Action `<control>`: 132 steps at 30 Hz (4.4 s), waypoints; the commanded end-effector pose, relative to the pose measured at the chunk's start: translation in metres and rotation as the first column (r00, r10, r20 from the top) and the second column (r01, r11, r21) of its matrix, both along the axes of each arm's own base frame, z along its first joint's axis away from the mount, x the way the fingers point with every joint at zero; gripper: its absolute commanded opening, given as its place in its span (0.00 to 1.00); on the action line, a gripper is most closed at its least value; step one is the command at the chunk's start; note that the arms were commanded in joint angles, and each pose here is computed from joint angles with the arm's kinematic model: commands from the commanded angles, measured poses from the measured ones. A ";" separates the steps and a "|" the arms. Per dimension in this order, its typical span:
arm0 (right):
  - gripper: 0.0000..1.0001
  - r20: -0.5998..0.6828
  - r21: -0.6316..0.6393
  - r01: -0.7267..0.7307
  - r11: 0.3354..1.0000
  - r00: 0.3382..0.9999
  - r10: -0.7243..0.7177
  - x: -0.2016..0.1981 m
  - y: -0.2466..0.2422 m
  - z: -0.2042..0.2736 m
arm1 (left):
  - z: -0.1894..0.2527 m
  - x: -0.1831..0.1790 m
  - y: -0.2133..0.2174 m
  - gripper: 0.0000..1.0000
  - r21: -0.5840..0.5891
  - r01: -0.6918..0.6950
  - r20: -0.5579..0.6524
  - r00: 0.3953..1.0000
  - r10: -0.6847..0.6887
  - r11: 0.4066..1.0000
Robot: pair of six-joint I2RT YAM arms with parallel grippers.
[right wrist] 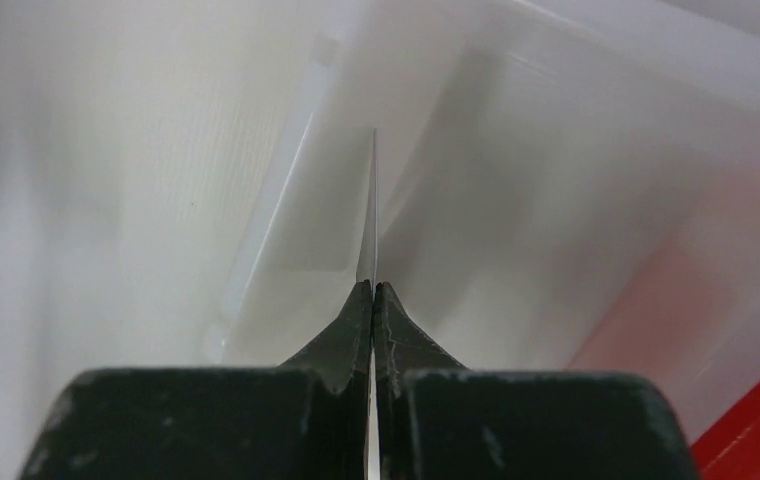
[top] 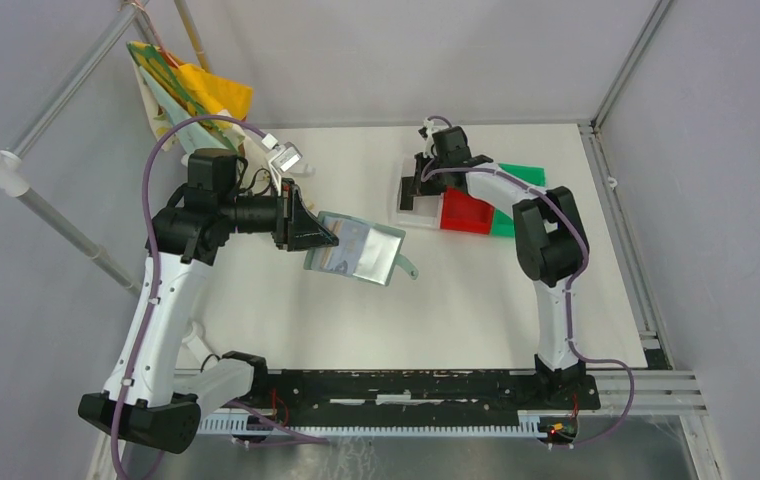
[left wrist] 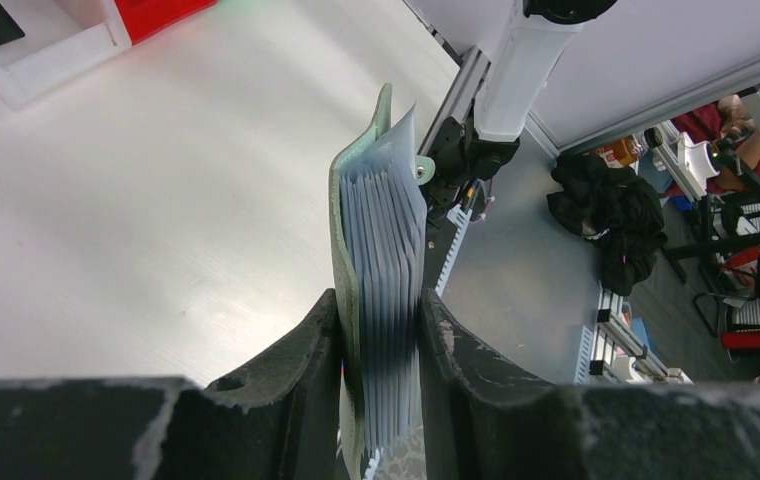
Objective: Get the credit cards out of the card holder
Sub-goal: Place the credit card in the storage box, then remove the credit card from the card holder.
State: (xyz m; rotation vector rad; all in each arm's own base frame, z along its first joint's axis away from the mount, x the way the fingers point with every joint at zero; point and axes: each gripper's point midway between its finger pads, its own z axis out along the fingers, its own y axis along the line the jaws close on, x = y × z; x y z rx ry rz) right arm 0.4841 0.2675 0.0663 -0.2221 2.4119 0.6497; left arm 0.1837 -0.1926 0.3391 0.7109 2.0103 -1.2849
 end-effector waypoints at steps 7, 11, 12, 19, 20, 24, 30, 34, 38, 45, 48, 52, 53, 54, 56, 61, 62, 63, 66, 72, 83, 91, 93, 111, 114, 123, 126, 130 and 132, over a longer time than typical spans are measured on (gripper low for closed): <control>0.00 0.019 0.104 -0.074 0.992 0.997 0.072 -0.029 0.048 0.007 | 0.026 -0.001 -0.003 0.02 -0.047 0.044 0.121 0.992 -0.038 0.998; 0.00 0.020 0.113 -0.064 0.992 0.998 0.062 -0.026 0.052 0.007 | 0.029 -0.003 -0.003 0.02 -0.052 0.044 0.123 0.992 -0.037 0.998; 0.00 0.028 0.095 -0.057 0.994 0.998 0.054 -0.023 0.049 0.007 | 0.030 -0.004 -0.003 0.02 -0.054 0.044 0.129 0.991 -0.037 0.998; 0.42 0.137 -0.058 0.010 0.998 0.991 -0.002 -0.003 0.023 0.029 | 0.027 -0.007 -0.003 0.02 -0.054 0.043 0.115 0.993 -0.036 0.998; 0.46 0.163 -0.066 0.018 0.998 0.987 -0.007 -0.002 0.020 0.039 | 0.026 -0.006 -0.002 0.02 -0.054 0.041 0.112 0.993 -0.035 0.998; 0.58 0.297 -0.040 0.033 0.999 0.955 -0.019 0.002 0.014 0.102 | 0.025 -0.006 -0.002 0.02 -0.053 0.043 0.116 0.993 -0.036 0.998; 0.74 0.442 0.032 -0.001 1.000 0.897 -0.013 -0.016 0.018 0.198 | 0.021 -0.006 -0.002 0.02 -0.050 0.041 0.105 0.994 -0.035 0.998; 0.77 0.492 0.060 -0.048 0.997 0.871 0.013 -0.042 0.013 0.232 | 0.021 -0.007 -0.002 0.02 -0.048 0.038 0.107 0.994 -0.032 0.998; 0.84 0.552 0.120 -0.195 0.973 0.828 0.098 -0.087 0.015 0.265 | 0.017 -0.005 -0.002 0.02 -0.041 0.034 0.107 0.994 -0.029 0.999; 0.98 0.604 0.232 -0.500 0.835 0.747 0.279 -0.192 0.033 0.282 | 0.014 -0.005 -0.001 0.02 -0.031 0.038 0.124 0.992 -0.034 0.999; 0.98 0.637 0.301 -0.600 0.741 0.705 0.312 -0.233 0.041 0.287 | 0.013 -0.006 -0.001 0.02 -0.031 0.041 0.121 0.992 -0.037 0.999; 0.98 0.628 0.365 -0.673 0.643 0.688 0.364 -0.275 0.053 0.279 | 0.013 -0.006 -0.001 0.02 -0.032 0.050 0.125 0.991 -0.046 0.998; 0.98 0.623 0.366 -0.685 0.630 0.683 0.381 -0.282 0.056 0.275 | 0.012 -0.006 -0.001 0.02 -0.031 0.053 0.124 0.991 -0.049 0.998; 0.98 0.621 0.367 -0.696 0.617 0.677 0.394 -0.288 0.058 0.273 | 0.012 -0.006 -0.001 0.02 -0.031 0.054 0.124 0.991 -0.050 0.998; 0.98 0.618 0.380 -0.709 0.595 0.672 0.407 -0.298 0.060 0.269 | 0.010 -0.006 -0.001 0.02 -0.029 0.055 0.116 0.992 -0.051 0.998; 0.98 0.613 0.388 -0.730 0.562 0.660 0.434 -0.309 0.063 0.263 | 0.007 -0.006 -0.001 0.02 -0.027 0.056 0.099 0.994 -0.053 0.998; 0.98 0.607 0.390 -0.730 0.562 0.662 0.440 -0.309 0.064 0.261 | 0.006 -0.006 -0.001 0.02 -0.021 0.060 0.113 0.992 -0.058 0.998; 0.98 0.603 0.391 -0.733 0.557 0.661 0.447 -0.310 0.065 0.259 | 0.006 -0.006 -0.001 0.02 -0.018 0.062 0.120 0.991 -0.059 0.998; 0.95 0.600 0.393 -0.748 0.534 0.649 0.467 -0.315 0.068 0.256 | 0.005 -0.006 -0.001 0.02 -0.017 0.064 0.120 0.991 -0.061 0.998; 0.94 0.603 0.387 -0.766 0.513 0.631 0.488 -0.320 0.070 0.253 | 0.005 -0.005 -0.001 0.02 -0.010 0.071 0.115 0.991 -0.070 0.997; 0.98 0.612 0.371 -0.785 0.496 0.608 0.505 -0.328 0.071 0.252 | 0.009 -0.014 0.000 0.02 -0.011 0.099 0.123 0.988 -0.097 0.995; 0.95 0.594 0.310 -0.774 0.552 0.611 0.523 -0.314 0.075 0.243 | 0.012 -0.027 0.000 0.02 -0.020 0.156 0.127 0.980 -0.152 0.988; 0.92 0.603 0.299 -0.779 0.551 0.602 0.524 -0.312 0.076 0.246 | 0.014 -0.031 -0.001 0.02 -0.032 0.172 0.121 0.979 -0.167 0.985; 0.09 0.593 0.499 -0.784 0.369 0.620 0.514 -0.339 0.086 0.259 | 0.018 -0.027 -0.002 0.04 -0.036 0.174 0.138 0.976 -0.167 0.984; 0.03 0.604 0.547 -0.768 0.334 0.638 0.477 -0.342 0.085 0.269 | 0.010 -0.015 -0.002 0.20 -0.025 0.120 0.122 0.986 -0.117 0.992; 0.00 0.610 0.601 -0.734 0.316 0.677 0.411 -0.339 0.083 0.282 | -0.001 -0.024 -0.002 0.40 -0.041 0.146 0.095 0.985 -0.142 0.988; 0.00 0.608 0.609 -0.728 0.316 0.684 0.404 -0.337 0.083 0.282 | 0.000 -0.032 -0.003 0.47 -0.057 0.180 0.090 0.980 -0.175 0.982; 0.00 0.611 0.613 -0.725 0.313 0.687 0.395 -0.337 0.083 0.285 | -0.001 -0.038 -0.002 0.49 -0.061 0.203 0.084 0.977 -0.197 0.977; 0.00 0.610 0.615 -0.723 0.316 0.689 0.391 -0.336 0.083 0.285 | 0.001 -0.042 -0.003 0.49 -0.070 0.218 0.084 0.974 -0.212 0.973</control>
